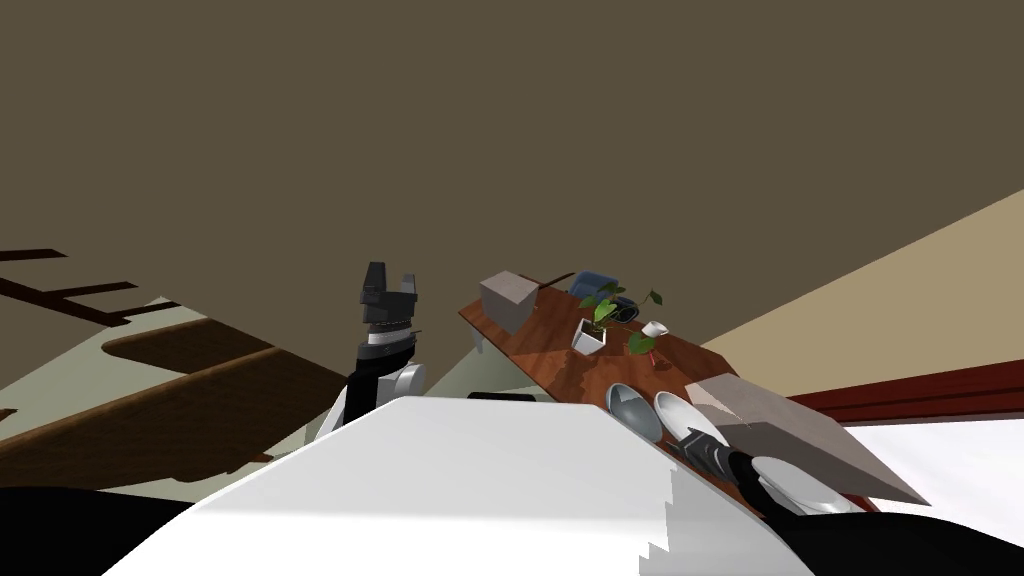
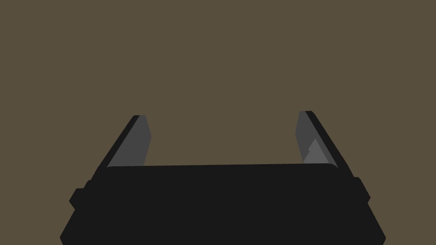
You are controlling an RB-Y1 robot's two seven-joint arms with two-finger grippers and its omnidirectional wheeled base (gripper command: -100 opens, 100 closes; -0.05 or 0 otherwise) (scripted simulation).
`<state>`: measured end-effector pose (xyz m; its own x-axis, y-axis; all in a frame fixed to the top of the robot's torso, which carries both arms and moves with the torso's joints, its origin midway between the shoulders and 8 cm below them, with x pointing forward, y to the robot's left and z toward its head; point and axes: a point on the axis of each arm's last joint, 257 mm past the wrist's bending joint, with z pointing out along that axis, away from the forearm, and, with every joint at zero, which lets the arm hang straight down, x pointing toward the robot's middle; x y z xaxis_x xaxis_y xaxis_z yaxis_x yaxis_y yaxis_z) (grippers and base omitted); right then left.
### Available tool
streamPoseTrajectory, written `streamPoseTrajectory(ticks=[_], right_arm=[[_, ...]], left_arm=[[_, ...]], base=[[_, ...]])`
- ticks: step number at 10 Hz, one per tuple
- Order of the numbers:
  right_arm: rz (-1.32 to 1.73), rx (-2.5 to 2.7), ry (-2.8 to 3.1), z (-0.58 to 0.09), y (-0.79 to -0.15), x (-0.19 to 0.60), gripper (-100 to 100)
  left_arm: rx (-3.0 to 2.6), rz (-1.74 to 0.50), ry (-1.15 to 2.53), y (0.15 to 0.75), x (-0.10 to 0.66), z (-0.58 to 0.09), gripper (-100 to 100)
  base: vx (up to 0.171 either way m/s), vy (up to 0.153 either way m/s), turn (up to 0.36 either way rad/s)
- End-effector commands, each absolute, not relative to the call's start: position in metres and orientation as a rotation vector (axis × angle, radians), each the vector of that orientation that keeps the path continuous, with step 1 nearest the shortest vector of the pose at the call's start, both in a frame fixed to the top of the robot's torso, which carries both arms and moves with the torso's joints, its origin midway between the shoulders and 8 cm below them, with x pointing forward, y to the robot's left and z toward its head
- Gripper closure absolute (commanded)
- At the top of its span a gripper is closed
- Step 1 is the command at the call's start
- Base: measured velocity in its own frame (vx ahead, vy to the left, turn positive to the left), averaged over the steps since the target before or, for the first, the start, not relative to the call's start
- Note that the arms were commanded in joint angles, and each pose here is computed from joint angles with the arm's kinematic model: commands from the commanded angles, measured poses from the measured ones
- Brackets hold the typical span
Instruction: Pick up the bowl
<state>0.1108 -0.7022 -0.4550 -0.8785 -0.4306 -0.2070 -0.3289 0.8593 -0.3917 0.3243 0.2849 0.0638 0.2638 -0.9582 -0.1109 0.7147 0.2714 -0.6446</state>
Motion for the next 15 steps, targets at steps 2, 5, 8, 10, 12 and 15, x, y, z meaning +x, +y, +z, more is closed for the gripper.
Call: streamPoseTrajectory(ticks=[2,5,8,10,12,15], right_arm=[[-0.51,-0.593,2.746,-0.455,-0.702,0.111,-100],[-0.509,-0.596,2.748,-0.455,-0.702,0.111,100],[-0.509,-0.596,2.748,-0.455,-0.702,0.111,0],[-0.493,-0.576,2.768,-0.459,-0.704,0.102,100],[-0.481,-0.564,2.789,-0.462,-0.707,0.093,100],[-0.469,-0.529,2.803,-0.463,-0.71,0.086,100]], left_arm=[[-0.529,-1.204,0.546,0.285,0.324,0.064,0],[-0.529,-1.204,0.546,0.285,0.324,0.064,0],[-0.529,-1.204,0.546,0.285,0.324,0.064,0],[-0.529,-1.205,0.546,0.285,0.324,0.064,0],[-0.529,-1.205,0.546,0.285,0.324,0.064,0],[-0.529,-1.205,0.546,0.285,0.324,0.064,0]], base=[[0.008,-0.002,-0.003],[0.0,0.0,0.0],[0.0,0.0,0.0],[-0.039,0.022,0.103],[-0.054,0.024,0.097],[-0.031,0.015,0.064]])
